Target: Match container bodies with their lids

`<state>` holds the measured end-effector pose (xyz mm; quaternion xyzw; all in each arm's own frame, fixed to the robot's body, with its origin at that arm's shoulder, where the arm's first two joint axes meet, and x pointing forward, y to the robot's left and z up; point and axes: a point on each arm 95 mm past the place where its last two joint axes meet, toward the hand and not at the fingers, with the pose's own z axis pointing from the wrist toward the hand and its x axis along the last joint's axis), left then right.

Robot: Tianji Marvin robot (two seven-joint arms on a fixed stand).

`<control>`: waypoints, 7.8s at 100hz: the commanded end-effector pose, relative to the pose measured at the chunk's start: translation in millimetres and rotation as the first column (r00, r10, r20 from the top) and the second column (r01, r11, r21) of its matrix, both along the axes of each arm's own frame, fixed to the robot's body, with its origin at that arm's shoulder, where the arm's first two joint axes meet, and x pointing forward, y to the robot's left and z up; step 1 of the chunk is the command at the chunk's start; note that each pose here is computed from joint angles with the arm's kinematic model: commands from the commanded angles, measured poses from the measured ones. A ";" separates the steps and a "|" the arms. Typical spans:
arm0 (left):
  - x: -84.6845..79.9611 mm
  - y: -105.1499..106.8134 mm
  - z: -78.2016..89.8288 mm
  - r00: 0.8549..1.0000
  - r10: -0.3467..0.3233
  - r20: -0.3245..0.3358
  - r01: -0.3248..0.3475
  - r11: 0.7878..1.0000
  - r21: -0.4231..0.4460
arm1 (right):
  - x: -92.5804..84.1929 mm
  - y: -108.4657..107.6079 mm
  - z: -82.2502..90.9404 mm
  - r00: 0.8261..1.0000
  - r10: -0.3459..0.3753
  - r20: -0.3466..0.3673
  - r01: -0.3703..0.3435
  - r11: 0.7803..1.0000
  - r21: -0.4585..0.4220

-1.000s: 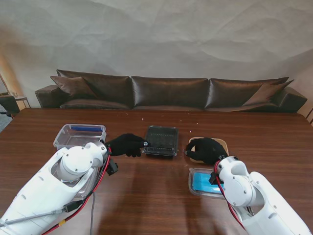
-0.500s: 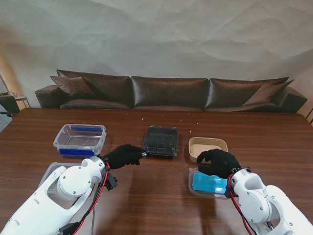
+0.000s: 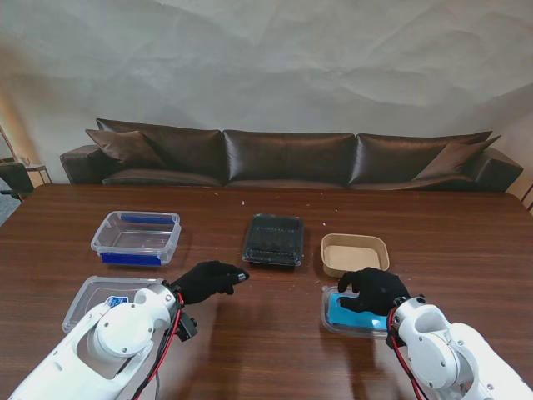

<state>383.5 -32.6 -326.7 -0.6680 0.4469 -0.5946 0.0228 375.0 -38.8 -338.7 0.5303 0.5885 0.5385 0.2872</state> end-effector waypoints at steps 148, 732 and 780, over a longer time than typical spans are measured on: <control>-13.9 10.1 -4.7 1.000 0.008 -0.026 -0.007 0.999 0.033 | -34.6 43.2 -39.3 0.983 0.121 -0.139 -0.113 0.992 0.061; -15.9 28.1 3.5 1.000 -0.004 -0.010 0.005 0.996 0.086 | 0.6 82.5 46.8 0.993 0.072 0.096 -0.078 0.995 0.060; -14.3 23.9 1.0 1.000 -0.011 -0.019 0.013 0.996 0.089 | 33.2 46.2 42.1 0.993 0.041 0.114 -0.029 0.994 -0.107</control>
